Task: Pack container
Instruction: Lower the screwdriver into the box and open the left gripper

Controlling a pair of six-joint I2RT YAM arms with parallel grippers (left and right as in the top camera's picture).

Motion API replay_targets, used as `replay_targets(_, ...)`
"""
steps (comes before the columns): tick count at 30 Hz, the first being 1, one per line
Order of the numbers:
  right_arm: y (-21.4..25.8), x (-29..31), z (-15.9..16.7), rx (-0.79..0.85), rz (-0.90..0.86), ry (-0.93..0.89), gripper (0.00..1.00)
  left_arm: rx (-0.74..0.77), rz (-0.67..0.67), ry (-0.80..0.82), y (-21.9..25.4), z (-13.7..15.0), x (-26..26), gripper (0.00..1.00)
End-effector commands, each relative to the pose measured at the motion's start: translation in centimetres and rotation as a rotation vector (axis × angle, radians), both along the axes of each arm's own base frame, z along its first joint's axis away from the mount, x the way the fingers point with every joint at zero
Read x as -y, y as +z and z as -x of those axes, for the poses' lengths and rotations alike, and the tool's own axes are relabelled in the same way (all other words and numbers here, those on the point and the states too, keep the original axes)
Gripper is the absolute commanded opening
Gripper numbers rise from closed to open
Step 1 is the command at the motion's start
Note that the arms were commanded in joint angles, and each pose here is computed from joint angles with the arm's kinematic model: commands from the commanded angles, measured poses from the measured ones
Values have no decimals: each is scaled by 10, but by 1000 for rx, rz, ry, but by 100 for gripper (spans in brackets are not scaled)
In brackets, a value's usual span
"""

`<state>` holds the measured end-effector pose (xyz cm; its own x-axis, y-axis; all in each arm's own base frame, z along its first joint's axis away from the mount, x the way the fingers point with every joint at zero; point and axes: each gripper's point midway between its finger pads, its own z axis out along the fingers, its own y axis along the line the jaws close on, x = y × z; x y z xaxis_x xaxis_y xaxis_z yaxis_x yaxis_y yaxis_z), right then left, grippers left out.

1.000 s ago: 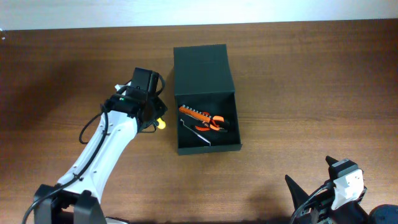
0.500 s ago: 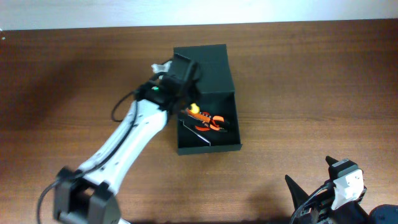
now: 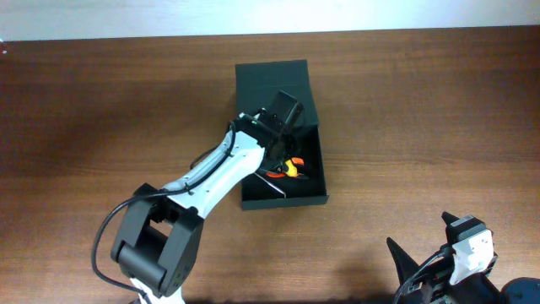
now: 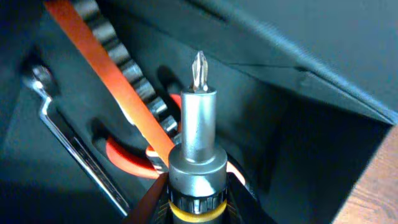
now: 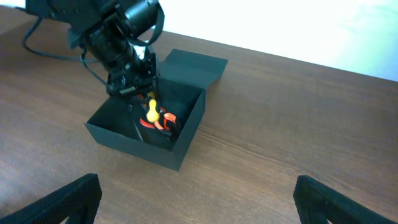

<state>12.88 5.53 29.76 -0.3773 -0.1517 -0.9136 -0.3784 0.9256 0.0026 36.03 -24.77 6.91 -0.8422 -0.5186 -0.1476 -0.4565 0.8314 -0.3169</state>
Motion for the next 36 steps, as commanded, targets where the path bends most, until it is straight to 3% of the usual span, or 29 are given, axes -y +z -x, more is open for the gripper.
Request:
replay_targets(1,1,1,-1,3,-8,-13,99,-18,41,76,1,-1,9,13)
replay_targets(9,1,1,-1,3,-8,-13,99,-78,34,213,-9,7,4,14)
replay_targets(15,1,1,-1,3,-8,-13,99,-152,2,330,-25,18,-5,21)
replay_targets(18,1,1,-1,3,-8,-13,99,-154,2,333,-26,18,-5,29)
replay_targets(21,1,1,-1,3,-8,-13,99,-154,3,333,-26,18,-4,47)
replay_targets(26,1,1,-1,3,-8,-13,99,-153,3,333,-26,18,-4,64)
replay_targets(33,1,1,-1,3,-8,-13,99,-118,37,330,-9,13,-1,73)
replay_targets(36,1,1,-1,3,-8,-13,99,-70,64,333,13,10,-2,84)
